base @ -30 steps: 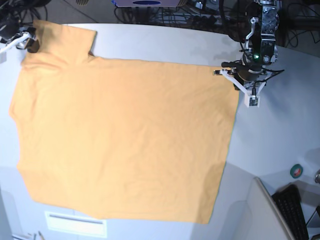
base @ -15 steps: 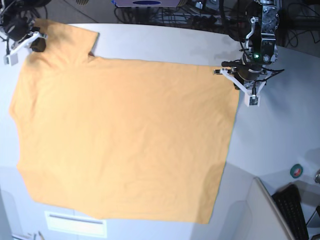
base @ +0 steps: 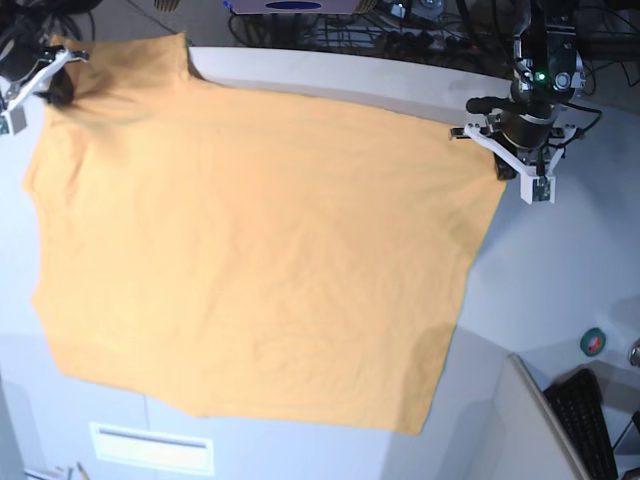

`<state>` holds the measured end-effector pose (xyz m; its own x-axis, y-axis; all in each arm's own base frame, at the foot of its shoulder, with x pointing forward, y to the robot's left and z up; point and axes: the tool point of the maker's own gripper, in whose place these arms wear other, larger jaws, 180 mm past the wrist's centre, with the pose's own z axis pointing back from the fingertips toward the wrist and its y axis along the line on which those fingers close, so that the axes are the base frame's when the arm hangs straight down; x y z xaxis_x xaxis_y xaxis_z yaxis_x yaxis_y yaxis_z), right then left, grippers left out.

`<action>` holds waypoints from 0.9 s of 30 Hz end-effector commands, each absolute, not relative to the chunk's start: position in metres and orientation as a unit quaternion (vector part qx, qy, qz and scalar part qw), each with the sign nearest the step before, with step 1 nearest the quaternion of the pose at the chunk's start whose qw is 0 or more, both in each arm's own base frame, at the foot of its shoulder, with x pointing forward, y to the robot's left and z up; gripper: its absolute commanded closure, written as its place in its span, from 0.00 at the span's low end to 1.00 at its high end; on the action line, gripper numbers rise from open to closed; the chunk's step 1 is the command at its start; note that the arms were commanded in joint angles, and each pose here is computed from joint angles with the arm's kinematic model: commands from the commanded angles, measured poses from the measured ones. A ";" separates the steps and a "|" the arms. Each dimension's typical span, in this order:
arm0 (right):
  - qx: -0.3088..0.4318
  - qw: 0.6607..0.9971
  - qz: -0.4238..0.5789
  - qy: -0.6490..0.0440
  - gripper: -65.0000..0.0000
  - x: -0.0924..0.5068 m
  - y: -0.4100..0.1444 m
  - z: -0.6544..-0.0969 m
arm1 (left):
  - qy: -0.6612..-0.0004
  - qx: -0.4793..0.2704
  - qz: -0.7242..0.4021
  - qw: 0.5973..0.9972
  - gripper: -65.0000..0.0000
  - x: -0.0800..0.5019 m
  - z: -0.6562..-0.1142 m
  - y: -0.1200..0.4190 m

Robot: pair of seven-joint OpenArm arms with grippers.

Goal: Layout the t-shirt on the table in an organized manner, then fold the t-shirt properly
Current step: 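Fold the shirt's shoulder edge over toward the hem with both grippers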

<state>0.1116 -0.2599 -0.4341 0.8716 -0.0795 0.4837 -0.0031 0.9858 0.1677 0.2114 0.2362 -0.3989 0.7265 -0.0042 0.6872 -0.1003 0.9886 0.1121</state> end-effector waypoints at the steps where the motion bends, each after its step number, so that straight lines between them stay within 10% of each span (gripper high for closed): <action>1: 0.075 0.957 -0.008 -0.280 1.00 0.131 -0.265 -0.421 | -0.388 0.076 0.022 0.918 1.00 0.220 -0.389 0.238; 27: 0.090 0.948 0.053 -0.302 1.00 0.312 -0.270 -0.418 | -0.395 0.057 0.059 0.915 1.00 0.345 -0.415 0.244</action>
<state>0.2985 -0.2616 -0.4341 0.8452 0.0436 0.5326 -0.1513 0.9754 0.1603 0.3343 0.2382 -0.4287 0.7160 0.0758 0.6940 -0.1490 0.9878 0.0459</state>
